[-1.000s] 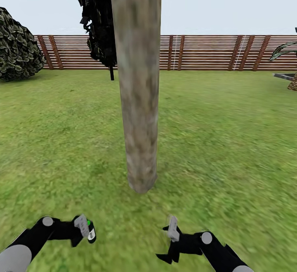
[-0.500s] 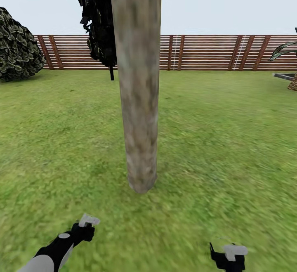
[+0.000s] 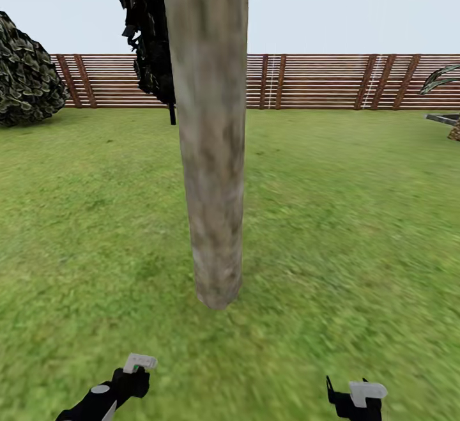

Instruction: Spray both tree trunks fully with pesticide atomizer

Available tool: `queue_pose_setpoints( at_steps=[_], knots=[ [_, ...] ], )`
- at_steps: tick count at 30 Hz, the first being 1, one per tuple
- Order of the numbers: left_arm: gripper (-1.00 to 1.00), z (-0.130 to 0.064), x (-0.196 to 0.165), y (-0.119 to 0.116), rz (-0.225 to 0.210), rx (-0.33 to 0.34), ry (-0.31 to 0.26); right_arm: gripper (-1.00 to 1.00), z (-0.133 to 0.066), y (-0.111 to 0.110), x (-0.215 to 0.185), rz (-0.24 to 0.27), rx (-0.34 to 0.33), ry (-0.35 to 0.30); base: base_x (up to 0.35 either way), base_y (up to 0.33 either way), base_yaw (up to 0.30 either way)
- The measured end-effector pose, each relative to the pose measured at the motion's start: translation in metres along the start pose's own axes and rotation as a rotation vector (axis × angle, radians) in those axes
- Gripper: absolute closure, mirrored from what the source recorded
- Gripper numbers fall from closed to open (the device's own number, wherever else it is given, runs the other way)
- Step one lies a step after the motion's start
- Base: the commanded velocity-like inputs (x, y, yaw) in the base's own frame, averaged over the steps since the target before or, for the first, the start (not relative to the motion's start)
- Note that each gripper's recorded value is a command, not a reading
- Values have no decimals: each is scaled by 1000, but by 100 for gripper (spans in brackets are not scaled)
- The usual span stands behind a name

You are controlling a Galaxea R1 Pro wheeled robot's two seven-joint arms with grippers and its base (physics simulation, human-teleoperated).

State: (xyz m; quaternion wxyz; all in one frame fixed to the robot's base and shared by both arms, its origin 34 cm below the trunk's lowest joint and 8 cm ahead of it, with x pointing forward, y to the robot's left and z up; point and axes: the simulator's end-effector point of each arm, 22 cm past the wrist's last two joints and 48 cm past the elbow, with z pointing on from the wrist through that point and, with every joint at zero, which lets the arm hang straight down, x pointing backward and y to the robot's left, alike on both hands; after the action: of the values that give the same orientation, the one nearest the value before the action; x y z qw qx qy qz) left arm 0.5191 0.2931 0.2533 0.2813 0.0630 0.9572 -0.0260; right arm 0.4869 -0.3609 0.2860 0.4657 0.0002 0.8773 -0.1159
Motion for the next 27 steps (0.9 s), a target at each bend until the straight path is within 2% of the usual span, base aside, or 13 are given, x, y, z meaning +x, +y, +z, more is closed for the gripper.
queue_pose_setpoints(
  at_steps=[9,18,24,25,26,27],
  knots=[
    [100,0,2,-2,3,3,9,-100,0,-1,0,0,1,0,237,-163,-222],
    [100,0,3,0,1,1,12,-100,0,-1,1,-1,2,1,-77,-215,-291],
    [100,2,1,-9,2,15,17,-100,0,-3,0,-1,4,1,-21,-15,-61],
    [100,2,1,-13,-4,19,27,-100,0,-3,0,-2,4,1,-1,0,-2],
    [100,3,9,-22,-16,31,83,-100,0,-3,1,-2,3,1,0,0,-1],
    [100,3,11,-23,-20,32,103,-100,0,-3,1,-3,3,2,0,0,0]
  ],
)
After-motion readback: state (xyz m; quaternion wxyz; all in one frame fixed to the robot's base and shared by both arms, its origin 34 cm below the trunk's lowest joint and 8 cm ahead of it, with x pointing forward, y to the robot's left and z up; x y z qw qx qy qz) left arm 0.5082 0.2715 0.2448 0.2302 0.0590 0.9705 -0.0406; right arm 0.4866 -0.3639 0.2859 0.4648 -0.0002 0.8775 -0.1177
